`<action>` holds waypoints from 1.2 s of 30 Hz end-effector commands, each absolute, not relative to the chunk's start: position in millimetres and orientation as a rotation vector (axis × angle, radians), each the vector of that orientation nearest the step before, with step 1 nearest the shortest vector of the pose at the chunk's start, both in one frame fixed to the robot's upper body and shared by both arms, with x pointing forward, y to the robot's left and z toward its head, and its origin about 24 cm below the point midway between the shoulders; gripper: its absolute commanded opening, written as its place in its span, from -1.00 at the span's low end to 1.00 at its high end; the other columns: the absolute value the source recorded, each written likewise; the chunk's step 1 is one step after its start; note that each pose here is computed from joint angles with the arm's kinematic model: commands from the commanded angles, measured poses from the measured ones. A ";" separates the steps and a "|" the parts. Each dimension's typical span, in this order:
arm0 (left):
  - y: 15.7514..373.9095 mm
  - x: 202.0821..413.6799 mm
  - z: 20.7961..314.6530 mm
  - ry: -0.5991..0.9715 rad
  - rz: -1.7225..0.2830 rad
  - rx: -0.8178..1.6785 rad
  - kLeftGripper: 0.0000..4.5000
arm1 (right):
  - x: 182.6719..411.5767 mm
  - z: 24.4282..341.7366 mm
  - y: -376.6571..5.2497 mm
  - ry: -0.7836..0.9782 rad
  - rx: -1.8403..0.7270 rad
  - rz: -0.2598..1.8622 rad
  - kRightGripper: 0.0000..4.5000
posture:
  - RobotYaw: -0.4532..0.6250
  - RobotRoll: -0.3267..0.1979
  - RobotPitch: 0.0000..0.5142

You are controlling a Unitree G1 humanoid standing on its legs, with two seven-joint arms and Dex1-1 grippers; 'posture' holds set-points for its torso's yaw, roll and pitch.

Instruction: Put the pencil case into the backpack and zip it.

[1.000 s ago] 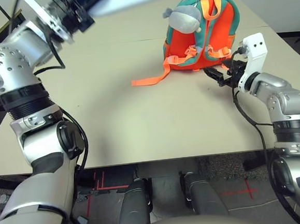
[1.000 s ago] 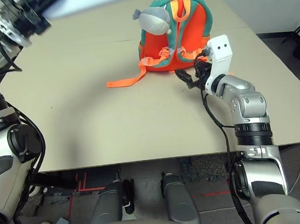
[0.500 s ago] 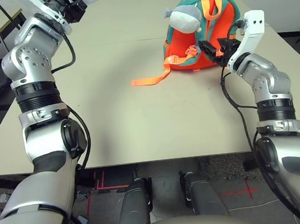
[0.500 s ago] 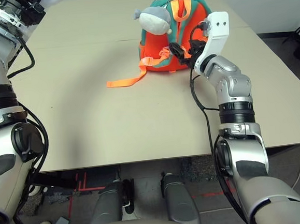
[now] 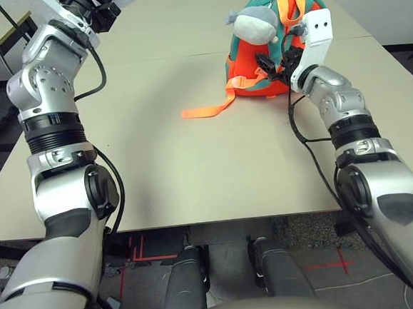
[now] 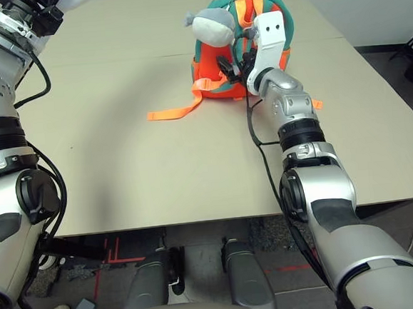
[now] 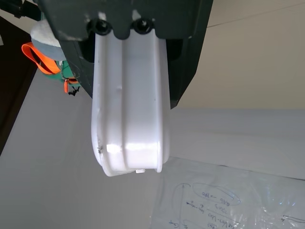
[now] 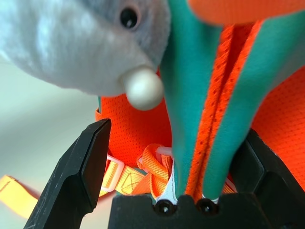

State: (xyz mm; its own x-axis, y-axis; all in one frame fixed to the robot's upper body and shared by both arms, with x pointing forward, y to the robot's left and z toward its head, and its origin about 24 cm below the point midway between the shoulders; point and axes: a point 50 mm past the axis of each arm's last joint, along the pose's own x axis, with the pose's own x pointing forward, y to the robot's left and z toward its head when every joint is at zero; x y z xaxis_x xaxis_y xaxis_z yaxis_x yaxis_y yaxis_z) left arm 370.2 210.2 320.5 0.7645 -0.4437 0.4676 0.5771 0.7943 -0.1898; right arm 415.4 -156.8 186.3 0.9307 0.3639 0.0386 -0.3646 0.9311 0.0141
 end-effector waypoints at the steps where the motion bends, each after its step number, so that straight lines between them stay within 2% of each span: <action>1: 208.3 364.6 333.2 -0.467 -0.583 -0.318 -0.43 | 418.0 190.4 -152.6 -0.058 0.004 0.379 1.00 | -0.36 0.25 -0.67; 4: 206.5 365.4 331.0 -0.459 -0.585 -0.311 -0.43 | 417.7 193.1 -152.6 -0.081 0.002 0.385 0.73 | -0.37 0.25 -0.67; 13: 199.9 369.0 325.1 -0.440 -0.596 -0.308 -0.43 | 406.0 201.2 -163.7 -0.124 -0.033 0.422 -0.79 | -0.41 0.25 -0.64; 14: 199.4 369.3 324.7 -0.439 -0.597 -0.308 -0.43 | 402.9 202.7 -165.0 -0.129 -0.039 0.428 -0.91 | -0.41 0.25 -0.64; 28: 193.9 374.3 313.5 -0.405 -0.607 -0.322 -0.43 | 324.4 241.0 -191.6 -0.157 -0.109 0.423 -0.92 | -0.49 0.25 -0.58; 36: 188.0 378.7 310.1 -0.390 -0.625 -0.331 -0.43 | 297.8 258.5 -198.9 -0.143 -0.163 0.408 -0.92 | -0.57 0.25 -0.56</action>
State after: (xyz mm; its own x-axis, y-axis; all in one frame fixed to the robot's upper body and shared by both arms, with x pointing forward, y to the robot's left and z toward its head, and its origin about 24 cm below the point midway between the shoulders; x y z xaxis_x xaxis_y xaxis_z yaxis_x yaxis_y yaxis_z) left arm 378.8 191.9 303.8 0.7628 -0.4857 0.4268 0.6054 0.7684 -0.2076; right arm 309.7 -195.9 238.1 0.9115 0.4109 0.0184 -0.4038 0.9024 -0.1504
